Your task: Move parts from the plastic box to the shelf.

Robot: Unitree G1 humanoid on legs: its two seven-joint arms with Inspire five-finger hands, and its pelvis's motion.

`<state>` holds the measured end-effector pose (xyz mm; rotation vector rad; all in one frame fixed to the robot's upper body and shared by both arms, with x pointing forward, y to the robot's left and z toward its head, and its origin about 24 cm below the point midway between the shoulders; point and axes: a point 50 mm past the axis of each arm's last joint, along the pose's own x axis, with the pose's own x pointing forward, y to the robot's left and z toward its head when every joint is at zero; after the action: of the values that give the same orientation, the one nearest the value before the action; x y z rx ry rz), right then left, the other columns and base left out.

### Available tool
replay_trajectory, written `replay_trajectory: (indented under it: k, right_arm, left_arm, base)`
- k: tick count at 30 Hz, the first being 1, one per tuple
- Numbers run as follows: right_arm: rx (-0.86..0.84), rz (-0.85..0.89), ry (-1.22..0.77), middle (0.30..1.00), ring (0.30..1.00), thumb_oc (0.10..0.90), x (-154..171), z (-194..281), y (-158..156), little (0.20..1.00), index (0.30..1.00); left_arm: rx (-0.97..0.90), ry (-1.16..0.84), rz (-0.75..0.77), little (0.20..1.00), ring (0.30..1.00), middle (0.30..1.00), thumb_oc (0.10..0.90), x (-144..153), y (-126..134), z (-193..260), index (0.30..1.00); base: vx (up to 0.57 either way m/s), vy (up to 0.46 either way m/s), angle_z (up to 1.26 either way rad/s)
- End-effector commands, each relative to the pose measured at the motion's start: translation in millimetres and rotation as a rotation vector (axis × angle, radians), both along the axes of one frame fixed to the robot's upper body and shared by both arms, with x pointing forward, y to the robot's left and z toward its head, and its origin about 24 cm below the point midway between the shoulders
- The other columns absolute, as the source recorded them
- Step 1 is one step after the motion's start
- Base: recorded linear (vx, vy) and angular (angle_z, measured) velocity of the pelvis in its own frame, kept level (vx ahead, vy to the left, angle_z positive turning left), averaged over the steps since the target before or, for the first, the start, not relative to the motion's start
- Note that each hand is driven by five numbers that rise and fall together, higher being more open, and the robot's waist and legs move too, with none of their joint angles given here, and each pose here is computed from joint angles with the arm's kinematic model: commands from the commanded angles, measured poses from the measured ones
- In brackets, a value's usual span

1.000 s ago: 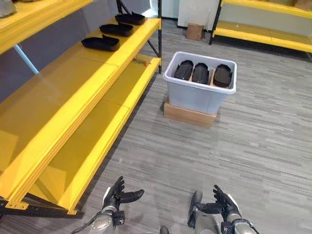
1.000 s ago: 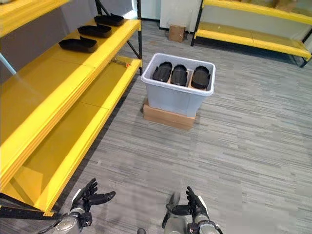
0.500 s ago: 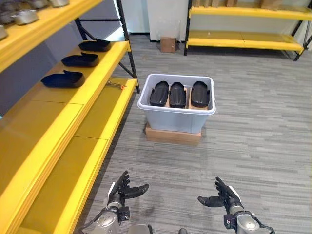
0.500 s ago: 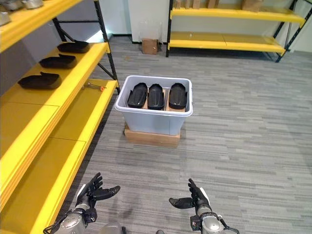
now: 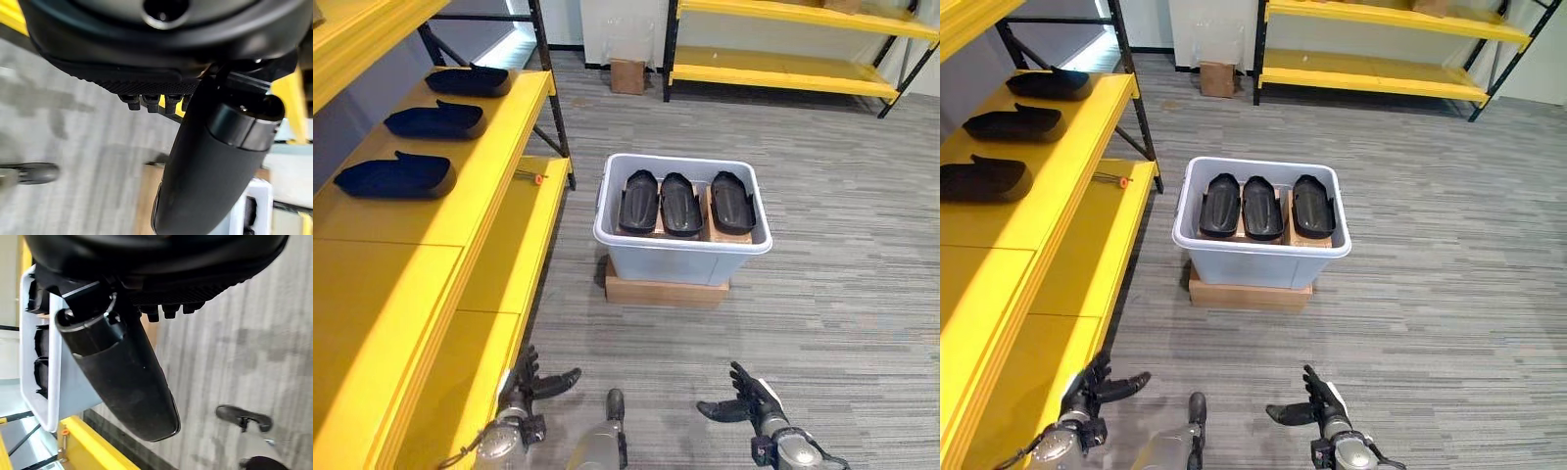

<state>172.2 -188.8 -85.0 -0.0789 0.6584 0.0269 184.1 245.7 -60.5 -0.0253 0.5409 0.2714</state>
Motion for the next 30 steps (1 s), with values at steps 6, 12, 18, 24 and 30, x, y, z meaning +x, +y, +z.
replay_trajectory:
  k: [6,12,18,24,30]
  right_arm:
    - [-0.021,0.017,-0.146,1.000,1.000,0.900,18.1,23.2,-5.3,1.000,1.000]
    - [-0.018,0.031,-0.127,1.000,1.000,0.900,13.8,21.5,-3.7,1.000,1.000]
    - [-0.022,0.004,-0.121,1.000,1.000,0.900,10.6,21.1,-9.0,1.000,1.000]
    - [-0.043,0.022,-0.122,1.000,1.000,0.900,10.1,21.7,-10.0,1.000,1.000]
    - [-0.047,0.014,-0.124,1.000,1.000,0.900,9.6,22.8,-16.2,1.000,1.000]
  left_arm:
    - [0.007,-0.097,-0.039,1.000,1.000,1.000,0.900,8.8,-12.8,15.1,1.000]
    - [0.023,-0.103,-0.076,1.000,1.000,1.000,0.900,11.8,-13.3,18.3,1.000]
    - [0.013,-0.094,-0.073,1.000,1.000,1.000,0.900,9.2,-12.0,16.0,1.000]
    - [0.032,-0.085,-0.073,1.000,1.000,1.000,0.900,5.4,-7.8,14.0,1.000]
    - [0.003,-0.075,-0.083,1.000,1.000,1.000,0.900,5.6,-16.5,9.4,1.000]
  base:
    - [0.23,0.231,0.04]
    - [0.28,0.244,0.21]
    - [0.24,-0.052,0.38]
    - [0.28,-0.130,0.20]
    - [0.30,-0.188,0.37]
